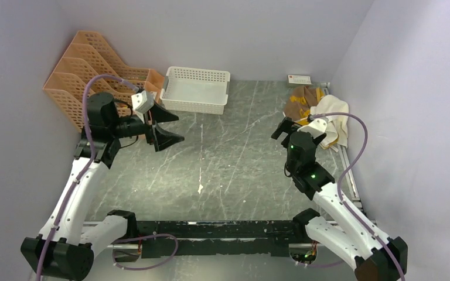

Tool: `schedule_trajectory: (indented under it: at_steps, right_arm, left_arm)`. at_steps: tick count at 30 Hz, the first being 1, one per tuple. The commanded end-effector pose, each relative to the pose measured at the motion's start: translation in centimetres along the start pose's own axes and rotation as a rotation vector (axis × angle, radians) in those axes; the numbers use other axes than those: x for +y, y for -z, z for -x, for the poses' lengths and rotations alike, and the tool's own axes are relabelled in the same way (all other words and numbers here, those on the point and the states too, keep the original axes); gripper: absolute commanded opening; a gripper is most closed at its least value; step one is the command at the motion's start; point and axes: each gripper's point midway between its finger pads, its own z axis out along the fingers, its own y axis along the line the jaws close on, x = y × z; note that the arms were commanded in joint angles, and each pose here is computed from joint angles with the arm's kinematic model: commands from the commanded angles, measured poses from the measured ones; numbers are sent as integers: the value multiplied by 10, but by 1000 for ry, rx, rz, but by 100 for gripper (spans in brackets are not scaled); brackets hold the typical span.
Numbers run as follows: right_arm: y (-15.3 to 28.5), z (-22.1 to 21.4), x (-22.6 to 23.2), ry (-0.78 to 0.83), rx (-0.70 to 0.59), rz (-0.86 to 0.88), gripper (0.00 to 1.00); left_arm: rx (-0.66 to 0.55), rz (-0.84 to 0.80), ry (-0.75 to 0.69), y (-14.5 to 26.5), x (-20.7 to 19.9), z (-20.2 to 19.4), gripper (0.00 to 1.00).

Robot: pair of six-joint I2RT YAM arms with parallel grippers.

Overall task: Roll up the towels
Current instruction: Pick up the towel at the corner of the board.

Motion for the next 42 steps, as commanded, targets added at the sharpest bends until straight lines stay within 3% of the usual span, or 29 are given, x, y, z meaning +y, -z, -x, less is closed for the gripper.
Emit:
schedule_trajectory:
  at_steps: [1,4,6,9,12,13,18,22,23,27,29,33,37,39,40,41,42]
  right_arm:
    - [-4,8,-2,-33,-3,-60,100]
    - [-5,4,15,-20,-1,46,100]
    - [-6,-5,23,-7,-10,112,100]
    - [-16,-11,49,66,-11,221,100]
    - [-53,-34,52,184,142,134,100]
    - [-71,-21,52,176,155,108,100]
    - [-151,-7,6,-14,275,51,100]
    - [-207,-7,-24,23,341,-57,98]
    - [-219,-10,-26,43,367,-55,97]
    - [-259,-23,-13,191,474,24,93]
    - [-276,-42,-31,266,529,-75,93]
    - [-297,-36,-62,337,515,-257,95]
    - [-297,-27,-85,297,487,-352,96]
    - [-293,-24,-102,274,480,-411,96]
    - [-291,-23,-108,269,479,-433,96]
    - [-290,-23,-115,264,481,-458,97]
    - [-288,-22,-126,263,479,-504,97]
  left_arm:
    - [-26,-353,-102,11,-61,13,94]
    - [42,-385,30,6,-59,-1,93]
    - [48,-472,16,8,-72,1,94]
    - [-21,-589,-10,9,-91,11,94]
    - [-111,-646,12,6,-90,18,93]
    - [-150,-641,14,5,-86,20,94]
    - [-163,-493,160,3,-21,4,94]
    - [-190,-315,258,31,38,5,94]
    - [-190,-295,303,35,49,5,100]
    - [-182,-282,427,37,86,16,93]
    - [-175,-288,445,36,101,29,95]
    - [-172,-274,411,45,127,67,99]
    - [-147,-230,332,61,153,109,99]
    - [-28,-60,359,53,181,110,99]
    - [-12,257,329,50,218,117,97]
    - [-74,529,240,58,252,125,94]
    - [-136,551,172,61,248,142,94]
